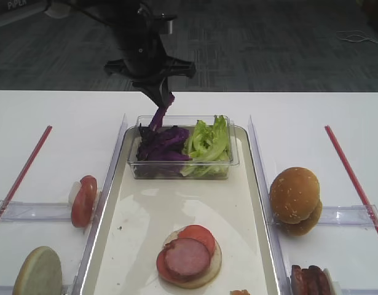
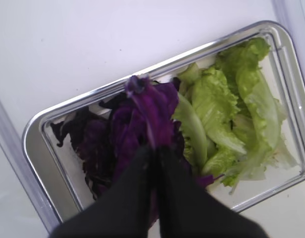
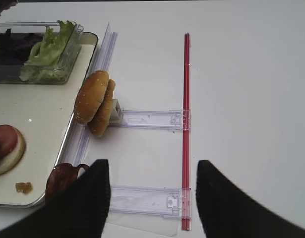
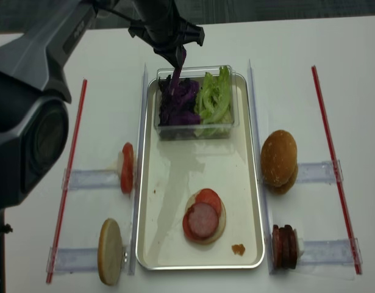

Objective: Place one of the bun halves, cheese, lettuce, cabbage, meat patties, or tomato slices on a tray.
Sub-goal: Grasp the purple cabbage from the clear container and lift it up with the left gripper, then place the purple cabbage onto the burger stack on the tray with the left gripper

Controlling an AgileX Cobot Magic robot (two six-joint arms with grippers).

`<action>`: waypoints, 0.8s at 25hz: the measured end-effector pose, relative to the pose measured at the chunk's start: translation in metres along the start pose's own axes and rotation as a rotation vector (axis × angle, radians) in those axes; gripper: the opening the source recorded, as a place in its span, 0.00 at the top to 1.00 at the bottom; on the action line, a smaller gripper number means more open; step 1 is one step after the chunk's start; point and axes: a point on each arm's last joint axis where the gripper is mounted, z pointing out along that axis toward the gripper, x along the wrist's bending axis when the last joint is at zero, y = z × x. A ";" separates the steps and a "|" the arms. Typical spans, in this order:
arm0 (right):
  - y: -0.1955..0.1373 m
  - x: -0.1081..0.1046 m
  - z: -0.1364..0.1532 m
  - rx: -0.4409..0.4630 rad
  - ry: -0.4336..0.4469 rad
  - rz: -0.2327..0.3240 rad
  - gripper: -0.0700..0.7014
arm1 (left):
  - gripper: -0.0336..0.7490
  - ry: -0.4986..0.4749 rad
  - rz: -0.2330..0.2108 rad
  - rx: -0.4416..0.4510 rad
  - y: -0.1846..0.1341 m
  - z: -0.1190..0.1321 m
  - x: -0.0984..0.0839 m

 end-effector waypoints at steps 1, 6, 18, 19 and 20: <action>0.000 0.000 0.000 0.000 0.000 0.000 0.39 | 0.93 -0.001 0.006 -0.008 0.000 -0.004 -0.001; 0.000 0.000 0.000 0.000 0.000 -0.002 0.39 | 0.93 -0.001 0.020 -0.002 -0.008 -0.017 -0.003; 0.000 0.000 0.000 -0.002 0.000 -0.004 0.39 | 0.93 0.003 0.059 0.033 -0.031 -0.036 -0.006; 0.000 0.000 0.000 -0.002 0.000 -0.004 0.39 | 0.93 0.002 0.060 0.037 -0.032 -0.037 -0.007; 0.000 0.000 0.000 -0.002 0.000 -0.004 0.39 | 0.93 0.002 0.063 0.047 -0.035 -0.036 -0.009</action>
